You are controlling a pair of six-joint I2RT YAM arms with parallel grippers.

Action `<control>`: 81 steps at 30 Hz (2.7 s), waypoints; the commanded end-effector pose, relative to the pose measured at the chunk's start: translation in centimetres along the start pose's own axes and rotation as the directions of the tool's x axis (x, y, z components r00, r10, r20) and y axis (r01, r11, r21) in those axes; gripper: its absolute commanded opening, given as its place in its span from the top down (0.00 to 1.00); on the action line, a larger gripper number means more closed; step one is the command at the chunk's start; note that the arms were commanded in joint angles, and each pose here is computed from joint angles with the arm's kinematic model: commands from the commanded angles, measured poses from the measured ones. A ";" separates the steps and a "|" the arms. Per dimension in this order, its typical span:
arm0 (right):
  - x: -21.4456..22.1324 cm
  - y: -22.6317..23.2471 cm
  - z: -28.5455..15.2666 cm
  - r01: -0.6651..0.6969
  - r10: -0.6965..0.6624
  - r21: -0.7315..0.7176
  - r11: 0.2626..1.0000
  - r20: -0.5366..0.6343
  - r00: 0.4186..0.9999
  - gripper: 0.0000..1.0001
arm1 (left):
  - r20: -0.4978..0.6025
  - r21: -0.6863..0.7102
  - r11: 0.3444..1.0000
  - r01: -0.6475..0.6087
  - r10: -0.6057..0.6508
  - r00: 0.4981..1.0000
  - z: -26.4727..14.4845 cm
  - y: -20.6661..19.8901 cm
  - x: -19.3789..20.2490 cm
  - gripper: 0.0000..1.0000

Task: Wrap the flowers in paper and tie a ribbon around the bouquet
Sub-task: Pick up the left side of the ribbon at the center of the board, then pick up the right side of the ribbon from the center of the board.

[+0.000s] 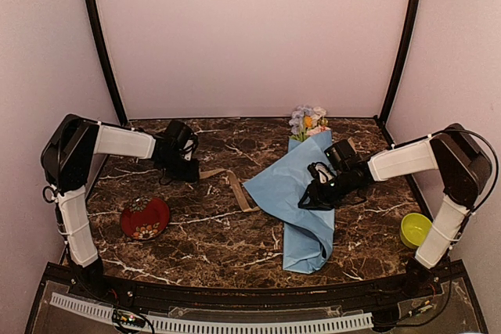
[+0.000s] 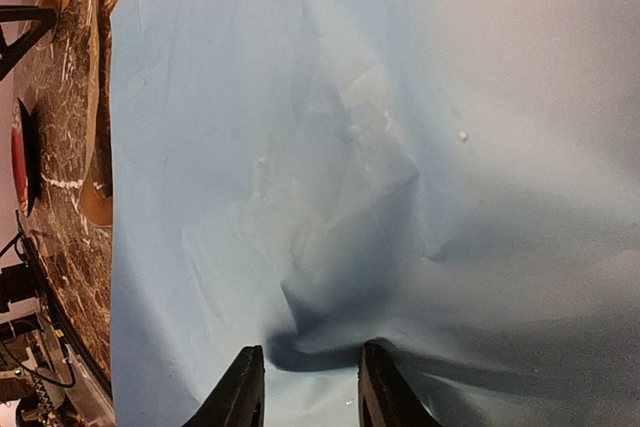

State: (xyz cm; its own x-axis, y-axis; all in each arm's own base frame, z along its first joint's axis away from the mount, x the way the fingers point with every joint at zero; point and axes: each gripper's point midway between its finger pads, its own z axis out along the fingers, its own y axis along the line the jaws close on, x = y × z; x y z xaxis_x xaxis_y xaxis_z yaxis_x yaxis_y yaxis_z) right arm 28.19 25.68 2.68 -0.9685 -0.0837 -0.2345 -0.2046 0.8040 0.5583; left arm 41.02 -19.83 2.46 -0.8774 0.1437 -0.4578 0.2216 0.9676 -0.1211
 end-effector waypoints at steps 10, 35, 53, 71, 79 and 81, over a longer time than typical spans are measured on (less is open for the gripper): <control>0.8 -1.2 0.2 -0.002 0.003 0.057 0.998 -0.013 1.000 0.67 | 0.307 0.186 0.947 -0.262 0.198 0.931 -9.0 -6.5 -6.7 1.00; -0.8 2.1 -0.9 -0.013 0.017 -0.085 0.996 0.050 0.999 0.66 | 0.430 0.720 0.454 -0.524 0.301 0.851 -4.6 -35.2 -8.6 1.00; -10.1 -3.5 -15.5 -0.195 0.120 0.142 0.970 0.420 0.900 0.57 | 0.225 0.698 0.585 -0.413 0.368 0.902 3.9 -32.5 -2.2 1.00; -11.8 -20.0 -8.4 -0.332 0.247 0.524 0.784 0.228 0.942 0.41 | 0.281 0.690 0.554 -0.466 0.388 0.878 2.2 -32.5 -2.6 1.00; -12.4 -20.7 -12.2 -0.381 0.238 0.512 0.770 0.323 0.916 1.00 | 0.289 0.685 0.551 -0.477 0.395 0.872 1.7 -32.5 -2.7 1.00; -13.3 -20.4 -15.0 -0.404 0.224 0.485 0.776 0.386 0.895 1.00 | 0.292 0.685 0.551 -0.477 0.393 0.872 1.7 -32.5 -2.8 1.00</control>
State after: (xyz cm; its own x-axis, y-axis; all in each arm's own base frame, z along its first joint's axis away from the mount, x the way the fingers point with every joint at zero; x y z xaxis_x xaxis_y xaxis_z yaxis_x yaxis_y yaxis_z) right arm 42.88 4.33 2.42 -0.9070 0.2815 -0.3131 0.2584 0.9593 0.1137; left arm 37.75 -52.03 3.00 -0.5808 0.4429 -0.6830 0.8137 0.3389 -0.4722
